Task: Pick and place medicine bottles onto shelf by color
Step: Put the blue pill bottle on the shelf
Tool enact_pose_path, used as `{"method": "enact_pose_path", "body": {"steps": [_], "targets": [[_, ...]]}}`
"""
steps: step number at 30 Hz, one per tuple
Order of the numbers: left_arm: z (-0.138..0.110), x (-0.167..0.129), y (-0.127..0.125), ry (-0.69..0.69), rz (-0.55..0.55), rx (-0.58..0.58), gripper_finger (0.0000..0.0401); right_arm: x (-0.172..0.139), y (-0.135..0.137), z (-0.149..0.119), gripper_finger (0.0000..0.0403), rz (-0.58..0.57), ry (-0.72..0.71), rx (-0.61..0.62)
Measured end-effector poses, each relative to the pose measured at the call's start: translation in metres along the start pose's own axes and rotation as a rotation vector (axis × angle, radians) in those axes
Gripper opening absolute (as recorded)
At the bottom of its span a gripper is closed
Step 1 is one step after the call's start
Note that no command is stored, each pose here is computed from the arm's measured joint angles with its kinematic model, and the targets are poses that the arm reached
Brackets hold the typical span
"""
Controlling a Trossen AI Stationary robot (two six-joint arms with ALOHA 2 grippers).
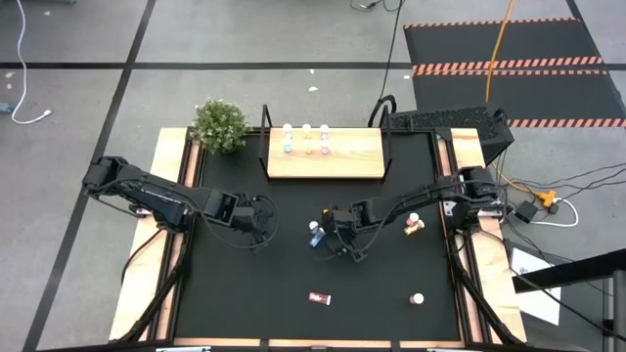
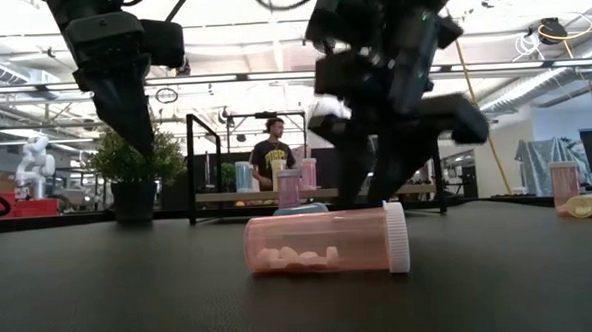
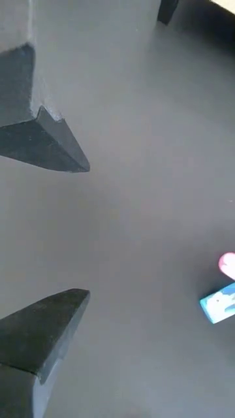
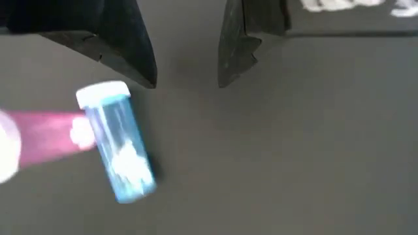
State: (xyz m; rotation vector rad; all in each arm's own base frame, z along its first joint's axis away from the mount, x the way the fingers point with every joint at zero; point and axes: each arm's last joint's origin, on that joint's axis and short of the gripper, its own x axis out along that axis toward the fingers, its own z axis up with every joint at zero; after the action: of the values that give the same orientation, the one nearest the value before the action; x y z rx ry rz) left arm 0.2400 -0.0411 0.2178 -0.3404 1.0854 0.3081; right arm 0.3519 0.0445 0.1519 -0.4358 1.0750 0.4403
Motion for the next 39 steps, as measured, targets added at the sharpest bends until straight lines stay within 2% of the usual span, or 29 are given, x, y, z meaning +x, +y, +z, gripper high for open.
{"method": "enact_pose_path", "body": {"steps": [4, 7, 10, 16, 21, 33, 39], "targets": [[0.001, 0.0, 0.0, -0.008, -0.002, -0.014, 0.0308, -0.011, 0.01, 0.014, 0.0155, -0.025, -0.083, -0.133], [0.005, 0.0, -0.001, -0.068, 0.014, -0.011, 0.0308, -0.012, 0.012, 0.024, 0.0155, -0.065, -0.156, -0.248], [0.011, 0.0, -0.001, -0.129, 0.021, 0.016, 0.0308, -0.005, 0.008, 0.029, 0.0155, -0.108, -0.201, -0.298], [0.017, -0.001, -0.004, -0.185, -0.005, 0.034, 0.0308, 0.017, -0.003, 0.022, 0.0155, -0.186, -0.135, -0.35], [0.017, -0.001, -0.004, -0.181, -0.008, 0.019, 0.0308, 0.022, -0.007, 0.019, 0.0155, -0.202, -0.124, -0.353], [0.017, -0.001, -0.003, -0.181, -0.015, -0.026, 0.0308, 0.022, -0.017, 0.001, 0.0155, -0.13, -0.029, -0.302], [0.017, -0.001, -0.003, -0.182, -0.015, -0.035, 0.0308, 0.022, -0.018, -0.001, 0.0155, -0.118, -0.023, -0.229]]}}
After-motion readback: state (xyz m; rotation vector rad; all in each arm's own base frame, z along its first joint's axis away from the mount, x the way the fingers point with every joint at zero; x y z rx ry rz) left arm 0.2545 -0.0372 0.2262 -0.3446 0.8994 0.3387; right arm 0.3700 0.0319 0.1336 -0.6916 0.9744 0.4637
